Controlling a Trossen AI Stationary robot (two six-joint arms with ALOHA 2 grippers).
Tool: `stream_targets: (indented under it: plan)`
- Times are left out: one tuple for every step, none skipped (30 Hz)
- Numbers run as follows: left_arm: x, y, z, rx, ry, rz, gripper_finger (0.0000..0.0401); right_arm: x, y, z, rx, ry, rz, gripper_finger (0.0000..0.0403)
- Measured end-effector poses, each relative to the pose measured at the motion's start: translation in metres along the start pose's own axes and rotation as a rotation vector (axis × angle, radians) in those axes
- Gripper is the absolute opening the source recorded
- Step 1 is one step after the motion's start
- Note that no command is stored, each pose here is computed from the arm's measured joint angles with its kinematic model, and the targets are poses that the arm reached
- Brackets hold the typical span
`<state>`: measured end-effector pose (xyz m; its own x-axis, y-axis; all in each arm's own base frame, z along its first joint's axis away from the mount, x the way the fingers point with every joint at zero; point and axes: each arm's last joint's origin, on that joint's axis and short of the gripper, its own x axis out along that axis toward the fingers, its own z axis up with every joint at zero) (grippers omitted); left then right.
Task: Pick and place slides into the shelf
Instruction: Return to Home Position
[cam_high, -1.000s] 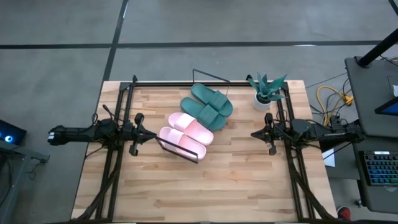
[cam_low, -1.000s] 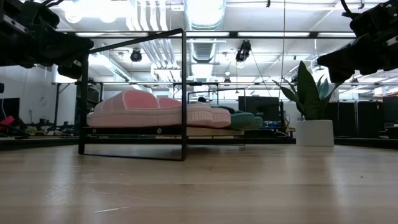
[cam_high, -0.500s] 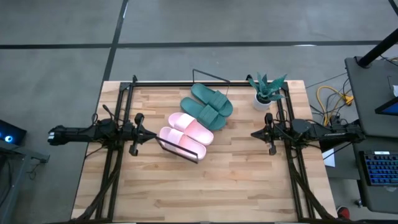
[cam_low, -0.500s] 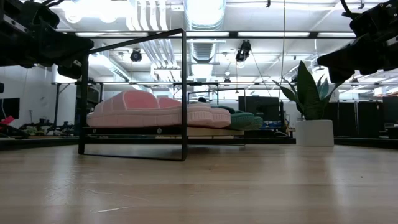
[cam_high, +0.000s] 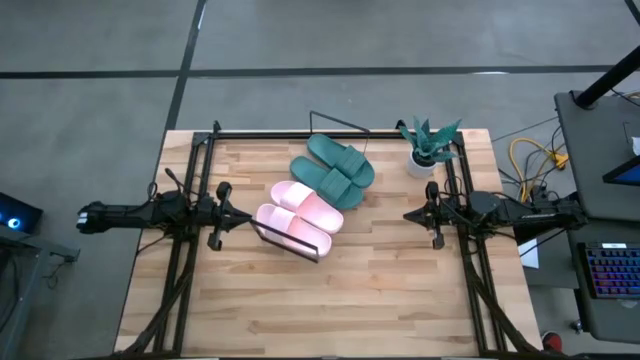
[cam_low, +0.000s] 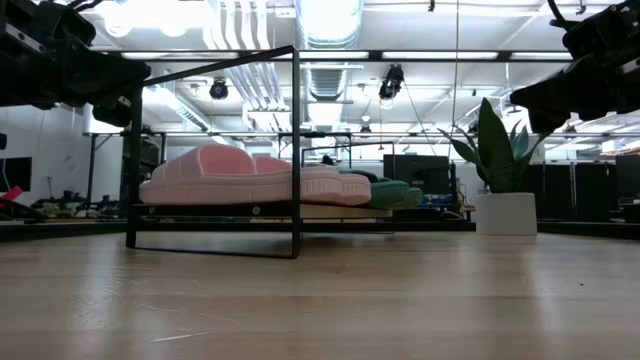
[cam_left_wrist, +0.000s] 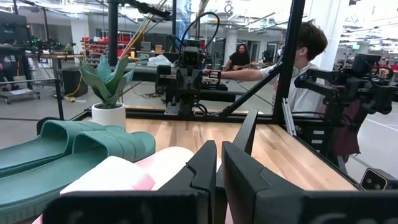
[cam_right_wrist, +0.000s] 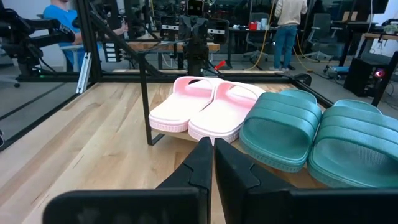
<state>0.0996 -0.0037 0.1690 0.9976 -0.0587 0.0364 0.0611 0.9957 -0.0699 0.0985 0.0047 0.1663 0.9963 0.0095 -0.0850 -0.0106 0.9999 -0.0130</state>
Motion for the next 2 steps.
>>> stream_targets:
  plan:
    - [0.0000, 0.0000, 0.0000, 0.000, 0.001, 0.000, 0.0011, 0.0000, 0.0000, 0.0000, 0.000, 0.000, 0.000, 0.0009]
    - [0.0000, 0.0000, -0.0001, 0.000, 0.001, 0.000, 0.0011, 0.0000, 0.0000, 0.0000, 0.000, 0.000, -0.001, 0.0009]
